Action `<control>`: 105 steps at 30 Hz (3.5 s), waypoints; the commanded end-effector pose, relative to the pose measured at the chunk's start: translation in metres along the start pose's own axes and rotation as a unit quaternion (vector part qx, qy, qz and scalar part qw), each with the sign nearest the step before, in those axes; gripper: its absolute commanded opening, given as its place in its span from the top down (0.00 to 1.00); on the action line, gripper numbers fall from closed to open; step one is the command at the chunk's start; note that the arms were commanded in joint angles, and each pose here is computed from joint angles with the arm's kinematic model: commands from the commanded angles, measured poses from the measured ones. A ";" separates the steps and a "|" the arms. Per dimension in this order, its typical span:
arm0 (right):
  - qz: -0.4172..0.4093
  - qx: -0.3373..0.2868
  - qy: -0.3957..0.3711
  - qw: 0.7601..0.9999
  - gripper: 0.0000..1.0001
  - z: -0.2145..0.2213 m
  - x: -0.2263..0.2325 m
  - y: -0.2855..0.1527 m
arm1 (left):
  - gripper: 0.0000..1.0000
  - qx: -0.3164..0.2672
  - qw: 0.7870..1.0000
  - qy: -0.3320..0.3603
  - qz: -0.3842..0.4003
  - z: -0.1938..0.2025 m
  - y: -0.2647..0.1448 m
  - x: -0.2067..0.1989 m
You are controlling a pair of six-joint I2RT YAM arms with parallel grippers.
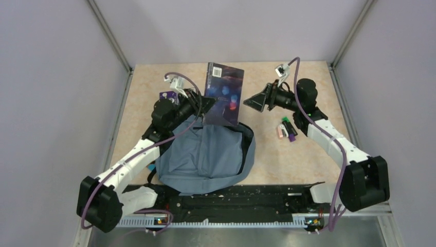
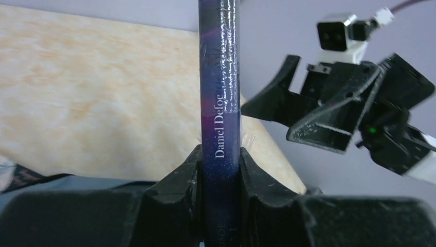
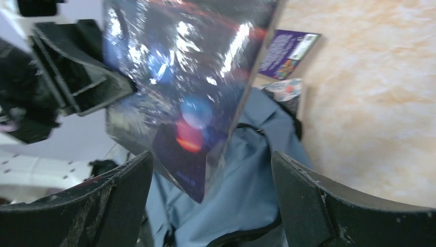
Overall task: Pack the student bag
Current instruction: Pick up the book from the center of the board, then place the book in the student bag.
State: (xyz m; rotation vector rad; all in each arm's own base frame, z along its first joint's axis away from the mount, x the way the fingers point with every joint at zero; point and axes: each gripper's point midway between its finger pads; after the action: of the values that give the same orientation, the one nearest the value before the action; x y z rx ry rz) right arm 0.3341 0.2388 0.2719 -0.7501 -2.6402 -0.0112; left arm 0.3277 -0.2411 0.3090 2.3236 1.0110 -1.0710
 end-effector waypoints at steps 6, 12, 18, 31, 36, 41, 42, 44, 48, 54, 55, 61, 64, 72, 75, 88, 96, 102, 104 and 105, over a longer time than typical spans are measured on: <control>-0.150 -0.020 -0.015 0.988 0.15 -0.013 0.085 -0.034 | 1.00 0.008 0.966 0.031 0.255 0.003 -0.064 -0.134; -0.187 -0.022 -0.033 0.982 0.14 -0.015 0.112 -0.036 | 1.00 -0.002 0.955 0.045 0.294 0.003 -0.079 -0.159; -0.249 -0.060 -0.034 0.966 0.14 -0.033 0.152 -0.044 | 1.00 -0.007 0.951 0.045 0.304 0.006 -0.081 -0.163; -0.289 -0.112 -0.018 0.951 0.34 -0.050 0.178 -0.060 | 1.00 -0.048 0.942 0.040 0.330 -0.004 -0.093 -0.171; -0.307 -0.125 -0.012 0.944 0.57 -0.054 0.184 -0.064 | 1.00 -0.052 0.942 0.040 0.328 -0.005 -0.093 -0.171; -0.308 -0.133 -0.013 0.942 0.89 -0.057 0.185 -0.066 | 1.00 -0.040 0.948 0.040 0.314 0.001 -0.086 -0.163; -0.305 -0.134 -0.014 0.943 0.95 -0.058 0.185 -0.065 | 1.00 -0.031 0.950 0.041 0.307 0.004 -0.083 -0.159; -0.295 -0.136 -0.015 0.946 1.00 -0.058 0.182 -0.064 | 1.00 -0.002 0.955 0.048 0.292 0.014 -0.076 -0.153; -0.222 -0.132 -0.027 0.966 1.00 -0.059 0.164 -0.055 | 0.59 0.044 0.971 0.079 0.221 0.033 -0.063 -0.124; 0.059 -0.070 -0.064 0.994 1.00 -0.057 0.080 -0.051 | 0.09 0.043 0.992 0.116 0.021 0.052 -0.053 -0.048; 0.105 -0.056 -0.064 0.991 1.00 -0.054 0.064 -0.055 | 0.08 0.054 0.992 0.116 -0.001 0.061 -0.052 -0.040; 0.326 0.007 -0.070 0.943 1.00 -0.038 -0.007 -0.094 | 0.07 0.119 0.984 0.096 -0.091 0.126 -0.034 -0.019; 0.384 0.025 -0.077 0.920 1.00 -0.031 -0.024 -0.111 | 0.06 0.171 0.969 0.115 -0.138 0.163 -0.020 -0.015; 0.412 0.027 -0.088 0.906 1.00 -0.029 -0.024 -0.134 | 0.03 0.175 0.918 0.233 -0.269 0.190 -0.001 -0.003; 0.407 0.027 -0.088 0.909 1.00 -0.026 -0.021 -0.135 | 0.02 0.177 0.887 0.274 -0.326 0.191 -0.006 0.011; 0.356 0.027 -0.089 0.930 1.00 -0.028 0.001 -0.133 | 0.67 0.189 0.823 0.318 -0.430 0.185 -0.032 0.038; 0.227 -0.031 -0.042 0.973 1.00 -0.043 0.055 -0.115 | 1.00 0.122 0.868 0.286 -0.387 0.141 -0.037 0.007; 0.115 -0.029 0.057 0.991 1.00 -0.011 0.075 -0.079 | 1.00 0.069 0.914 0.236 -0.321 0.097 -0.046 -0.014; 0.100 -0.012 0.084 0.991 1.00 0.003 0.075 -0.071 | 1.00 0.035 0.933 0.212 -0.288 0.077 -0.053 -0.024; 0.094 -0.004 0.094 0.991 1.00 0.010 0.075 -0.068 | 1.00 0.024 0.940 0.201 -0.275 0.070 -0.056 -0.026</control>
State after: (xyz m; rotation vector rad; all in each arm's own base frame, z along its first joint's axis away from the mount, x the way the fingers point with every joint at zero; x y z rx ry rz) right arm 0.2423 0.1871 0.2691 -1.1795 -2.3441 0.1684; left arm 0.2314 -0.2643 0.2337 2.5193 2.1436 -0.8195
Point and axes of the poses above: each gripper's point midway between its finger pads, its own y axis out along the fingers, its own x axis along the line the jaws close on, z = x × y, and after that the axes turned 13 degrees about -y, right-handed
